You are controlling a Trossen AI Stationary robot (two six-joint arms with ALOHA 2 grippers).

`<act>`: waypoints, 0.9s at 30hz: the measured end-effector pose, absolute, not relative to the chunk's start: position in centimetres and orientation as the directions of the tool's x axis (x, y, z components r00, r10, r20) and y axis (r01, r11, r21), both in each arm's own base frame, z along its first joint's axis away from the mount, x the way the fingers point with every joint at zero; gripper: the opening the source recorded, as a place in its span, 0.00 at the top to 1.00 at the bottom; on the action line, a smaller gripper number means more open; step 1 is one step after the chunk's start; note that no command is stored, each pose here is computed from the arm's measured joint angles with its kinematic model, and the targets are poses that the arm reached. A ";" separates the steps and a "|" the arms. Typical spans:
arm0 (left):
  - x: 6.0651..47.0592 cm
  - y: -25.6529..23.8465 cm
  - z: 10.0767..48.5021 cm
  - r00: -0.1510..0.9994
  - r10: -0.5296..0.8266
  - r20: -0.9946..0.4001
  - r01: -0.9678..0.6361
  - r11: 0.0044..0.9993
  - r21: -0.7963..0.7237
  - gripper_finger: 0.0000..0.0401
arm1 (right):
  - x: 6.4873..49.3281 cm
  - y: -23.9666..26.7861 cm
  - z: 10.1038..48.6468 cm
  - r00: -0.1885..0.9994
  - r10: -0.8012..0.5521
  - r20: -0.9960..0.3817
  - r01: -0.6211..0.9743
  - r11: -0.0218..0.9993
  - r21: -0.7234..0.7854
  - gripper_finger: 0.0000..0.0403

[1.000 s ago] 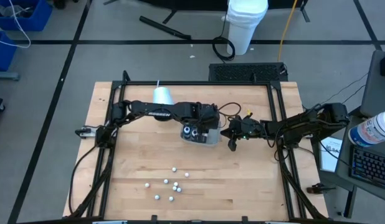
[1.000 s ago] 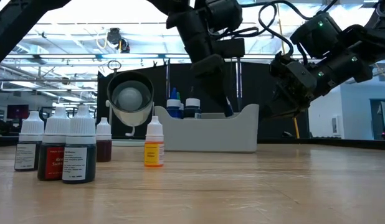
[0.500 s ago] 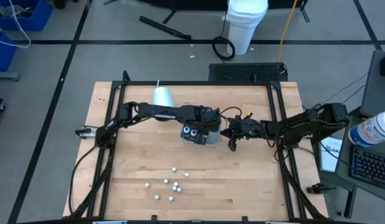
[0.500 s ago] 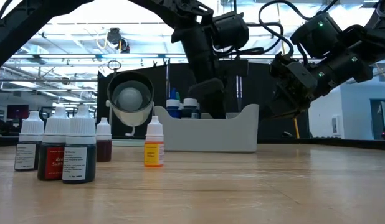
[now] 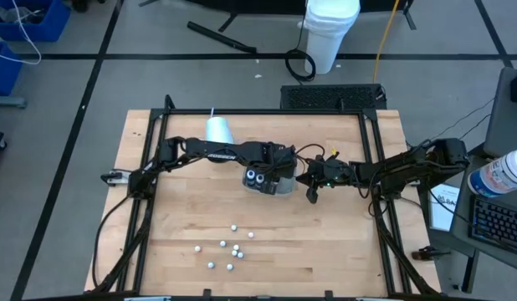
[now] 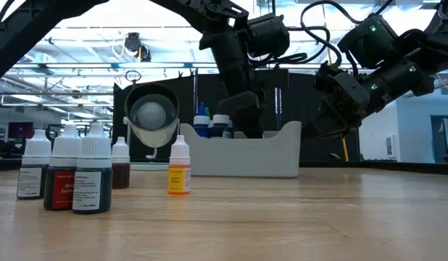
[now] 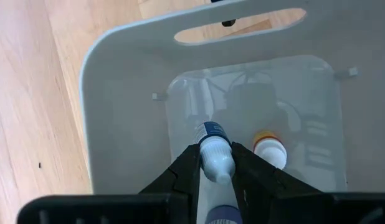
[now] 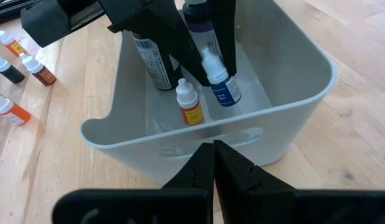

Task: Pick & Place food coloring
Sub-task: Put the blue food coloring bottle into the gray bin, then move the gray bin to the center of the table

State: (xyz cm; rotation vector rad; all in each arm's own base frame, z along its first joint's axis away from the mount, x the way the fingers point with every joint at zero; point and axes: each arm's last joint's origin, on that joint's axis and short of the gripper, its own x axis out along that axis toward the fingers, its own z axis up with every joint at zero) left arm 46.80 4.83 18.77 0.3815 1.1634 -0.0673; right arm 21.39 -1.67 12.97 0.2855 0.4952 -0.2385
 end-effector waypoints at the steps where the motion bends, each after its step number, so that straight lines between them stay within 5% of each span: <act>1: 46.8 4.8 18.8 0.402 0.144 -0.904 0.250 0.933 0.260 0.80 | 21.4 -1.7 13.0 0.854 -0.155 -0.497 0.292 0.933 0.210 1.00; 12: 46.8 4.8 18.8 0.404 0.138 -0.904 0.255 0.932 0.256 0.65 | 21.4 -1.7 13.0 0.854 -0.155 -0.497 0.292 0.933 0.210 1.00; 21: 47.1 4.6 19.1 0.432 0.144 -0.890 0.275 0.919 0.282 0.68 | 21.4 -1.7 13.0 0.854 -0.155 -0.497 0.292 0.933 0.210 1.00; 27: 48.1 2.8 23.2 0.501 0.130 -0.856 0.324 0.889 0.325 0.69 | 21.4 -1.7 13.0 0.853 -0.155 -0.498 0.292 0.933 0.210 1.00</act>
